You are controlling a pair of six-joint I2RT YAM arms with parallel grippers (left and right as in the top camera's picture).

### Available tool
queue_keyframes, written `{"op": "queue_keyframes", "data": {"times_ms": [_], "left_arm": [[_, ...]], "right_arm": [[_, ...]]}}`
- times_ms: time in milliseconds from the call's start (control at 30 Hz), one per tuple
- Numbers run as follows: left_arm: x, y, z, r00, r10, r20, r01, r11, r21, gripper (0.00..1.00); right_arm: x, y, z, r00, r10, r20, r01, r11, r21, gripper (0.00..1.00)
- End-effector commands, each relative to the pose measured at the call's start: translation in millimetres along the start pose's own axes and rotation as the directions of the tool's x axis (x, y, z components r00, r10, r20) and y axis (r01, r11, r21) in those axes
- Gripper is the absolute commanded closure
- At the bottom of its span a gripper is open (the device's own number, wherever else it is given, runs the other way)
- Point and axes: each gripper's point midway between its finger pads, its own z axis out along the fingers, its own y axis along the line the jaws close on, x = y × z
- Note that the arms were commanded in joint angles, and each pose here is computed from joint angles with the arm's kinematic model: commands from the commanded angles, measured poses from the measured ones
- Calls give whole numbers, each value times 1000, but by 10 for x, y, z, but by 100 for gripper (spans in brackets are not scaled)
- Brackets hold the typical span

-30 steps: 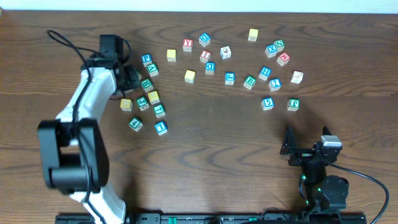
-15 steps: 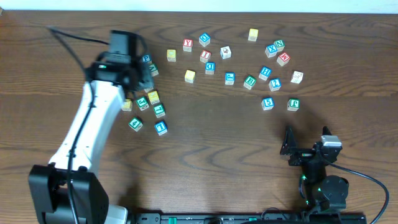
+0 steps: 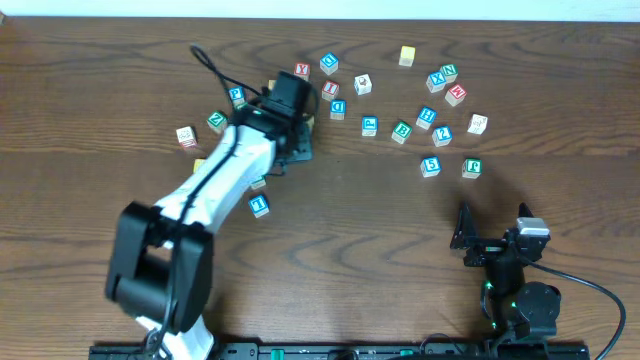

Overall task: Spell out AI2
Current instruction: 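Lift the A block and carry it right toward the center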

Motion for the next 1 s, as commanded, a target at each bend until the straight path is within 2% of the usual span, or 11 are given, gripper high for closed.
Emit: {"op": "queue_keyframes", "data": {"times_ms": [0,167,467,967], "left_arm": [[38,-82,161,999,-44,-4,44,999,-1,73],[48,-200,353,999,-36,2,36,999,13,73],[154,-168,598,999,-33,-38,33,999,-13,73],[211,-161,614,997,-32,-63,31,999,-14,73]], "right_arm": [[5,-27,-1,1000,13,1,-13,1000,10,1],[5,-27,-1,1000,13,1,-13,1000,10,1],[5,-27,-1,1000,13,1,-13,1000,10,1],[5,-27,-1,1000,13,1,-13,1000,10,1]]}}
